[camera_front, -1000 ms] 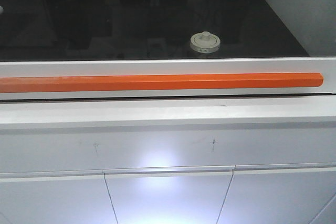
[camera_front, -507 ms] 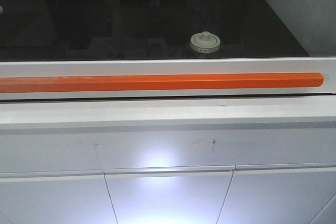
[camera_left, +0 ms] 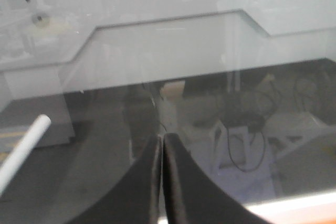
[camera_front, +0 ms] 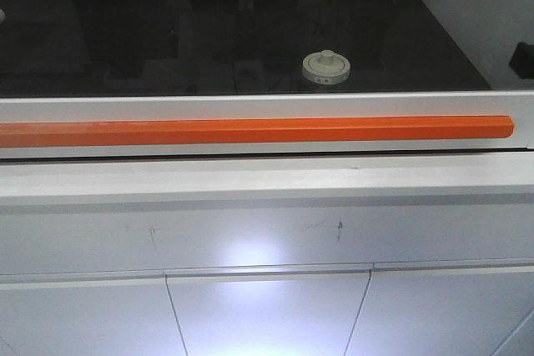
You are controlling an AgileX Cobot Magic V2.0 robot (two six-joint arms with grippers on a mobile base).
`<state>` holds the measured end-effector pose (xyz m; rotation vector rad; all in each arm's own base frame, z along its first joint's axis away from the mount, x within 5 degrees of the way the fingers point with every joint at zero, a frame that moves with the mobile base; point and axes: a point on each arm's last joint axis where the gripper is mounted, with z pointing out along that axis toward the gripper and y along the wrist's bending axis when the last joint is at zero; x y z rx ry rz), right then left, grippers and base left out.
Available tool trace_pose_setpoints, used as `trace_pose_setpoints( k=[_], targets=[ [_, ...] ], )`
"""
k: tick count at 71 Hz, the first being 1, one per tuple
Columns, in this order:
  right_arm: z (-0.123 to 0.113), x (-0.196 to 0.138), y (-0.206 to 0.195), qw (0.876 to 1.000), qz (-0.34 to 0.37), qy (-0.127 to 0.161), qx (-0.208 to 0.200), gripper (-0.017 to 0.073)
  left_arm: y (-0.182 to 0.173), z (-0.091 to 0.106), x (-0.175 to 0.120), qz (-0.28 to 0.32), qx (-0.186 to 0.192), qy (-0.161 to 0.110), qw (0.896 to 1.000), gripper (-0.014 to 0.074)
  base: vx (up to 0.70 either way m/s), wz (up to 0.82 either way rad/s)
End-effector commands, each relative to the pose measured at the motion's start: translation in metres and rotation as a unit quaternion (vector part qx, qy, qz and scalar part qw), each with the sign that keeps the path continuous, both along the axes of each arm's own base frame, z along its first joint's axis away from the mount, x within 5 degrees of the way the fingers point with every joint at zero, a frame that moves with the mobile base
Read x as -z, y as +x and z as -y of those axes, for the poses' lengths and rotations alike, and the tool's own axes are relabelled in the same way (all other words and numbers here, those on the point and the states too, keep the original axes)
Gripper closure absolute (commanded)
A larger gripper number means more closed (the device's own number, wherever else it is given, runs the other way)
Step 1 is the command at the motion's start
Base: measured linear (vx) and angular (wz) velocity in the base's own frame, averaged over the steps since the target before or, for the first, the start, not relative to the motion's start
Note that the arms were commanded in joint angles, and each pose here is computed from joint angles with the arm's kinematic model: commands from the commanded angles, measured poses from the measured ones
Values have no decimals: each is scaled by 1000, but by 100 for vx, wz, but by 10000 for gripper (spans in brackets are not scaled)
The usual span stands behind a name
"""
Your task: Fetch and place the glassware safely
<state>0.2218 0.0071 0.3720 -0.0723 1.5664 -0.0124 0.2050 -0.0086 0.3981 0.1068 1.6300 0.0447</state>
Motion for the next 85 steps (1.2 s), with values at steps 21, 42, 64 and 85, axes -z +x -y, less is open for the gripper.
trace_pose_setpoints(
  k=[21,42,64,85],
  targets=[
    [-3,72,-20,997,70,6,-19,563,-12,4,93,54,26,-54,997,601,0,0],
    [-6,120,-33,998,46,-6,-40,563,-29,4,139,64,32,-63,995,601,0,0],
    [-11,139,-13,996,54,-7,-64,563,-19,-7,156,52,-32,-83,995,601,0,0],
    [-12,157,0,997,35,-1,-67,563,-7,-15,173,22,-63,-75,995,601,0,0]
  ],
)
